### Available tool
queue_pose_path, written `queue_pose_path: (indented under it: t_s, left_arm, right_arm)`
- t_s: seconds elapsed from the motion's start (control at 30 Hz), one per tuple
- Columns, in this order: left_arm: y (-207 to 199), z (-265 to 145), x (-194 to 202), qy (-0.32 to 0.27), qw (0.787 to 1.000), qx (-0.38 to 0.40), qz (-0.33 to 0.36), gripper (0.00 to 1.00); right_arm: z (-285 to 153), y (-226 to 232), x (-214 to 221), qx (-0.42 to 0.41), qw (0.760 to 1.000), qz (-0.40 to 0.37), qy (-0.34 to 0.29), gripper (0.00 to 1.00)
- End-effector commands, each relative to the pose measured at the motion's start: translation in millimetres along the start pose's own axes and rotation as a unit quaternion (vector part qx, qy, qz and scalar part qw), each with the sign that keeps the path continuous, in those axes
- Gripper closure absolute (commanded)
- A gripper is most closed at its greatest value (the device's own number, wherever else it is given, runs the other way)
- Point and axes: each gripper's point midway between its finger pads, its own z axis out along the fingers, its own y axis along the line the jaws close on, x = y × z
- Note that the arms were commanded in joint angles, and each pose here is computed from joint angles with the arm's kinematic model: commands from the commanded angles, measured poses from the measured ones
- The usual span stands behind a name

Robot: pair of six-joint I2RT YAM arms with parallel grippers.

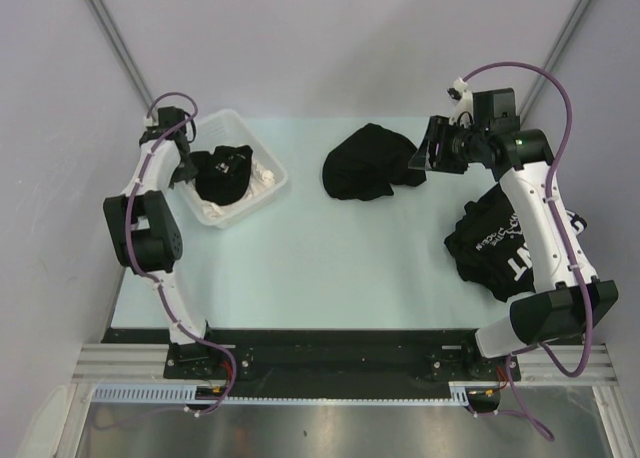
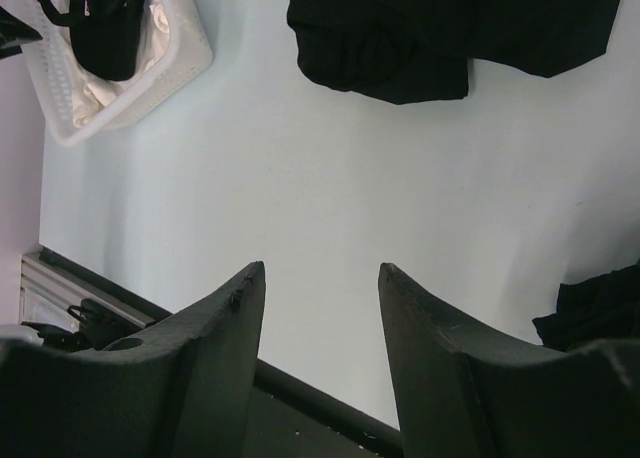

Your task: Fold and stack the t-shirts

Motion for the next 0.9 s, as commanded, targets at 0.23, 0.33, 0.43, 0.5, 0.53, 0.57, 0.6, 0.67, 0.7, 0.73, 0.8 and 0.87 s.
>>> queue_pose_path:
  t_s: [0.23, 0.33, 0.43, 0.5, 0.53, 0.57, 0.6, 0.67, 0.7, 0.73, 0.8, 0.87]
  left_arm:
    - [-12, -91, -16, -0.076, 0.991, 0.113, -0.010, 0.53]
    - [-36, -109, 11, -0.074, 0.986, 0.145, 0.044, 0.55]
    - [-67, -119, 45, -0.066, 0.979, 0.166, 0.097, 0.59]
    - [-78, -119, 60, -0.059, 0.977, 0.169, 0.113, 0.58]
    - [-90, -122, 72, -0.053, 0.974, 0.179, 0.125, 0.57]
    - [-95, -123, 77, -0.051, 0.973, 0.184, 0.130, 0.57]
    - [-101, -124, 82, -0.050, 0.971, 0.189, 0.135, 0.56]
    - [-114, -127, 92, -0.048, 0.967, 0.198, 0.152, 0.54]
    - [-120, -125, 96, -0.044, 0.966, 0.200, 0.158, 0.54]
    - [-125, -126, 99, -0.044, 0.964, 0.203, 0.165, 0.54]
    - [-130, -122, 105, -0.036, 0.963, 0.200, 0.177, 0.54]
    - [-136, -121, 109, -0.035, 0.960, 0.201, 0.190, 0.54]
  right_arm:
    - [-10, 11, -7, -0.029, 0.999, -0.001, -0.032, 0.46]
    - [-6, 14, -7, -0.040, 0.999, 0.007, -0.035, 0.46]
    - [-4, 17, -9, -0.050, 0.998, 0.013, -0.039, 0.46]
    - [-6, 20, -10, -0.055, 0.998, 0.012, -0.042, 0.46]
    - [-7, 20, -10, -0.054, 0.997, 0.014, -0.044, 0.46]
    - [-8, 20, -10, -0.054, 0.997, 0.014, -0.045, 0.46]
    - [-9, 20, -9, -0.053, 0.997, 0.012, -0.046, 0.46]
    - [-14, 19, -8, -0.048, 0.998, 0.009, -0.050, 0.46]
    - [-16, 18, -7, -0.045, 0.998, 0.008, -0.051, 0.46]
    - [-16, 15, -4, -0.039, 0.998, 0.007, -0.048, 0.46]
    - [-21, 14, -2, -0.034, 0.998, 0.003, -0.053, 0.45]
    - [-27, 11, 0, -0.027, 0.998, 0.000, -0.054, 0.46]
